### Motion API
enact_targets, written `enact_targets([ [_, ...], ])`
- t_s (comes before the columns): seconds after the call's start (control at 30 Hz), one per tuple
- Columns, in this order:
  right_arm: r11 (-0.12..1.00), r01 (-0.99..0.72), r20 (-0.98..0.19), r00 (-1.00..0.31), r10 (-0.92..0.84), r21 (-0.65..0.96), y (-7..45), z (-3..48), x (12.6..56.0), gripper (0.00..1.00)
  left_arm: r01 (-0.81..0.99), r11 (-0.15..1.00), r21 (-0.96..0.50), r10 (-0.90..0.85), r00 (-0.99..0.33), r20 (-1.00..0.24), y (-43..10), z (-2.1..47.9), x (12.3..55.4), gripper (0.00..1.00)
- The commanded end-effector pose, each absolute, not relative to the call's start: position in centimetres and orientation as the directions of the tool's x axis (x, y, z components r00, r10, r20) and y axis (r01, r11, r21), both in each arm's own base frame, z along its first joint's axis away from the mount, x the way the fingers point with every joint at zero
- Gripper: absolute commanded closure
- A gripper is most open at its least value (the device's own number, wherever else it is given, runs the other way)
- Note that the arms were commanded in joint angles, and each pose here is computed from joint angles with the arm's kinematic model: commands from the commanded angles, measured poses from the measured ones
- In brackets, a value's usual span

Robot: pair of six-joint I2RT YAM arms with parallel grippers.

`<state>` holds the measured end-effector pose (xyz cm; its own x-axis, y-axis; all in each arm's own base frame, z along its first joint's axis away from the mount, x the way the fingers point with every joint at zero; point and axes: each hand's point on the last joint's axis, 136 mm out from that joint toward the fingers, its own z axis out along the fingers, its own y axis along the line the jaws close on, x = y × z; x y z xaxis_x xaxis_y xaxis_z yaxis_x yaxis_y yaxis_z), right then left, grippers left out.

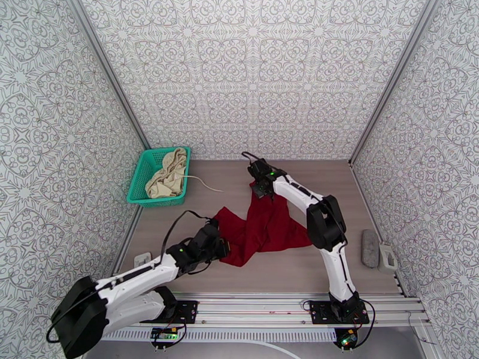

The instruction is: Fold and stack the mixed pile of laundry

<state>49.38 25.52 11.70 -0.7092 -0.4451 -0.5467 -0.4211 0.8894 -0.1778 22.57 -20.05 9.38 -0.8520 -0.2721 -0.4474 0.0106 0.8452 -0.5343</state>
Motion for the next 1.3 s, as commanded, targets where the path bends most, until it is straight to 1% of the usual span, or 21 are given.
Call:
enact_targets([
  [0.0, 0.959, -0.274, -0.758, -0.608, -0.236, -0.079, 23.0, 23.9, 49.4, 1.00, 0.103, 0.829, -0.549, -0.292, -0.758, -0.583, -19.6, 16.0, 25.2, 1.00],
  [0.1, 0.982, -0.189, -0.841, -0.533, -0.088, 0.017, 20.1, 30.1, 47.8, 1.00, 0.178, 0.831, -0.527, -0.297, -0.659, -0.691, -17.9, 22.6, 26.6, 1.00],
  [0.23, 0.982, -0.146, -0.919, -0.390, 0.054, 0.119, 15.9, 38.3, 43.7, 1.00, 0.288, 0.842, -0.455, -0.286, -0.478, -0.831, -15.0, 32.3, 27.2, 1.00],
  [0.3, 0.981, -0.135, -0.943, -0.322, 0.090, 0.139, 14.2, 41.7, 41.0, 1.00, 0.336, 0.847, -0.411, -0.275, -0.384, -0.881, -13.8, 36.9, 26.9, 1.00],
  [0.33, 0.981, -0.122, -0.949, -0.295, 0.109, 0.151, 13.3, 43.2, 39.7, 1.00, 0.353, 0.852, -0.387, -0.262, -0.354, -0.898, -13.4, 38.5, 26.6, 1.00],
  [0.47, 0.978, -0.053, -0.962, -0.203, 0.185, 0.200, 8.9, 48.5, 33.1, 1.00, 0.387, 0.884, -0.261, -0.206, -0.177, -0.962, -11.0, 47.2, 23.8, 1.00],
  [0.53, 0.974, -0.041, -0.964, -0.161, 0.213, 0.223, 7.0, 50.4, 29.8, 1.00, 0.392, 0.891, -0.228, -0.203, -0.105, -0.974, -9.9, 50.4, 22.1, 1.00],
  [0.6, 0.967, -0.027, -0.959, -0.138, 0.246, 0.252, 5.5, 51.5, 26.9, 1.00, 0.407, 0.890, -0.203, -0.195, -0.063, -0.979, -9.4, 52.5, 20.7, 1.00],
  [0.67, 0.962, -0.019, -0.954, -0.131, 0.269, 0.273, 4.7, 52.2, 25.4, 1.00, 0.417, 0.888, -0.192, -0.189, -0.049, -0.981, -9.4, 53.5, 20.4, 1.00],
  [0.73, 0.958, -0.019, -0.951, -0.134, 0.280, 0.285, 4.5, 52.8, 25.0, 1.00, 0.429, 0.885, -0.181, -0.174, -0.055, -0.983, -10.0, 53.9, 21.0, 1.00],
  [0.83, 0.966, 0.027, -0.957, -0.131, 0.259, 0.258, 4.5, 53.2, 26.7, 1.00, 0.367, 0.917, -0.156, -0.126, -0.103, -0.987, -10.3, 53.0, 24.6, 1.00],
  [0.9, 0.974, 0.043, -0.962, -0.156, 0.225, 0.221, 5.4, 53.1, 29.5, 1.00, 0.351, 0.922, -0.166, -0.112, -0.168, -0.979, -10.7, 51.9, 28.1, 1.00],
  [0.93, 0.976, 0.033, -0.962, -0.165, 0.216, 0.214, 5.9, 53.2, 30.9, 1.00, 0.348, 0.918, -0.191, -0.128, -0.196, -0.972, -10.7, 51.4, 29.9, 1.00],
  [1.0, 0.972, -0.014, -0.954, -0.195, 0.227, 0.234, 7.2, 53.0, 35.0, 1.00, 0.352, 0.899, -0.259, -0.187, -0.226, -0.956, -10.4, 50.7, 34.2, 1.00],
  [1.03, 0.966, -0.042, -0.949, -0.203, 0.241, 0.254, 7.7, 52.9, 36.8, 1.00, 0.342, 0.897, -0.279, -0.216, -0.211, -0.953, -9.8, 50.8, 36.1, 1.00],
  [1.07, 0.958, -0.081, -0.947, -0.193, 0.256, 0.275, 8.1, 53.5, 38.7, 1.00, 0.368, 0.877, -0.310, -0.256, -0.190, -0.948, -9.6, 51.4, 38.1, 1.00],
  [1.17, 0.947, -0.121, -0.949, -0.153, 0.277, 0.296, 8.2, 54.5, 44.3, 1.00, 0.458, 0.795, -0.397, -0.393, -0.111, -0.913, -8.3, 54.3, 43.3, 1.00],
  [1.2, 0.946, -0.149, -0.954, -0.129, 0.271, 0.289, 8.4, 55.2, 45.7, 1.00, 0.484, 0.778, -0.400, -0.414, -0.083, -0.906, -8.1, 55.4, 44.8, 1.00],
  [1.27, 0.941, -0.189, -0.960, -0.062, 0.273, 0.280, 8.6, 57.0, 47.4, 1.00, 0.463, 0.792, -0.399, -0.436, -0.029, -0.899, -6.9, 56.9, 47.3, 1.00],
])
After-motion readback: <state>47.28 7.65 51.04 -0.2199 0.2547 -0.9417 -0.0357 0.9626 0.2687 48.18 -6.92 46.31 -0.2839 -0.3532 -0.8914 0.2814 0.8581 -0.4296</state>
